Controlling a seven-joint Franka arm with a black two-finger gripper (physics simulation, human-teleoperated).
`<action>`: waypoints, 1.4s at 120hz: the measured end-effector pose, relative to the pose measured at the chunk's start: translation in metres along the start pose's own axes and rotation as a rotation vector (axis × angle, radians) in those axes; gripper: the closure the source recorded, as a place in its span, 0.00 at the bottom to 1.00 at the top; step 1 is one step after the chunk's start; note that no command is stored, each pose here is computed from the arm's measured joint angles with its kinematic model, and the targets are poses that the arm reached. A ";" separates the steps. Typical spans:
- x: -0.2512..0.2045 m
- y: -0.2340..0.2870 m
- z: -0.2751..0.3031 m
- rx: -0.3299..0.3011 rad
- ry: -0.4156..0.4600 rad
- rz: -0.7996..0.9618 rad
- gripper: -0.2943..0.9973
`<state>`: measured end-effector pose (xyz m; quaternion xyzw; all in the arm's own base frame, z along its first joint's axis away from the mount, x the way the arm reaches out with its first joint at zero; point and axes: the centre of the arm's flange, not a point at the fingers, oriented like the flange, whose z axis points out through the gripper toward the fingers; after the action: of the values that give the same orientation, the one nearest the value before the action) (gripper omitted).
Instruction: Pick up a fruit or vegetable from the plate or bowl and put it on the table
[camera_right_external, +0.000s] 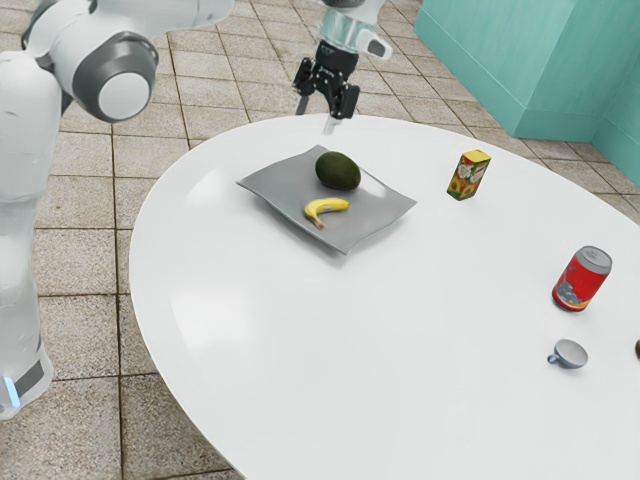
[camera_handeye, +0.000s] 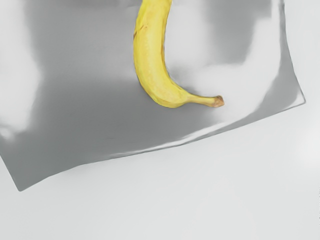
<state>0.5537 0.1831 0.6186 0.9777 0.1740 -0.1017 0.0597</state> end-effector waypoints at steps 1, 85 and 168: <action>0.001 0.000 0.000 0.000 0.004 0.003 0.23; 0.014 -0.004 -0.010 -0.007 0.117 0.110 0.23; -0.003 -0.009 -0.039 0.004 0.176 0.140 0.23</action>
<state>0.5544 0.1965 0.6563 0.9927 0.1095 -0.0113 0.0493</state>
